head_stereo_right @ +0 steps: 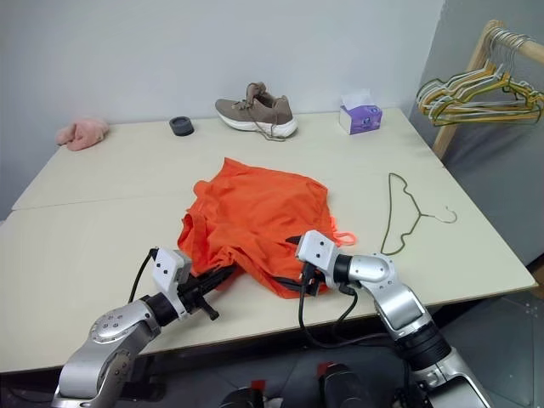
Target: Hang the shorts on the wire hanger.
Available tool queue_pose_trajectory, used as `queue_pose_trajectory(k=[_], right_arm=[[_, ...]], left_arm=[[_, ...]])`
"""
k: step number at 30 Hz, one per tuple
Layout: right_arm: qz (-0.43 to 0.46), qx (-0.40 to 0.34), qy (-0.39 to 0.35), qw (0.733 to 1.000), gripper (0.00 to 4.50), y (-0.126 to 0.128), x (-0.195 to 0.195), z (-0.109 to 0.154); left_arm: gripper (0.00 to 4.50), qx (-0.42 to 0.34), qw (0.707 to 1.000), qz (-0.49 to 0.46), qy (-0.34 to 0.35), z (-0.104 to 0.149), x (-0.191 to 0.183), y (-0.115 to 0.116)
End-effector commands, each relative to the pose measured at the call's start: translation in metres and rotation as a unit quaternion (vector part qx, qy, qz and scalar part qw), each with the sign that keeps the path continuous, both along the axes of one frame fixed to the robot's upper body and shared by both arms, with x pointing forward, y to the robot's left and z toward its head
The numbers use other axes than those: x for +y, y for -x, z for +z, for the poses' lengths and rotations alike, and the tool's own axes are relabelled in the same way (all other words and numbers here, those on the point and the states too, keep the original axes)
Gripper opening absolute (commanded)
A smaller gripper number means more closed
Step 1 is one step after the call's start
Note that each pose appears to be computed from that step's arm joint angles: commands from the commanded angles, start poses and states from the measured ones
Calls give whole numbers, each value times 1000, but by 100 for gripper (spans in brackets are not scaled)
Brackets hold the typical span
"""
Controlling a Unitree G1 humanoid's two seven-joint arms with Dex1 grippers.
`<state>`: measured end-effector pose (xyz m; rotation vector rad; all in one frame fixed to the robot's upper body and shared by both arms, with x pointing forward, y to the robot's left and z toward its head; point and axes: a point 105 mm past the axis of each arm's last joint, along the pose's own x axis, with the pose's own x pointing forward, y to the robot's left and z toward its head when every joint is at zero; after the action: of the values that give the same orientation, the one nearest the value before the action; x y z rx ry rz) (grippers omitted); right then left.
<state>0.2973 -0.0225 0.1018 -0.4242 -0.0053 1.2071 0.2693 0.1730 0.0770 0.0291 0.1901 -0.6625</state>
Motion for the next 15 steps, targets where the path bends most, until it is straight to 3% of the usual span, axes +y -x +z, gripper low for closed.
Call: queue_pose_trajectory(k=[1,15], right_arm=[[-5,-28,-16,999,445,-4,1,16],[-10,-31,-16,999,445,-5,2,15]], left_arm=[[39,-23,1000,3,-1,10,1,-3],[39,-22,1000,6,-2,10,3,-1]])
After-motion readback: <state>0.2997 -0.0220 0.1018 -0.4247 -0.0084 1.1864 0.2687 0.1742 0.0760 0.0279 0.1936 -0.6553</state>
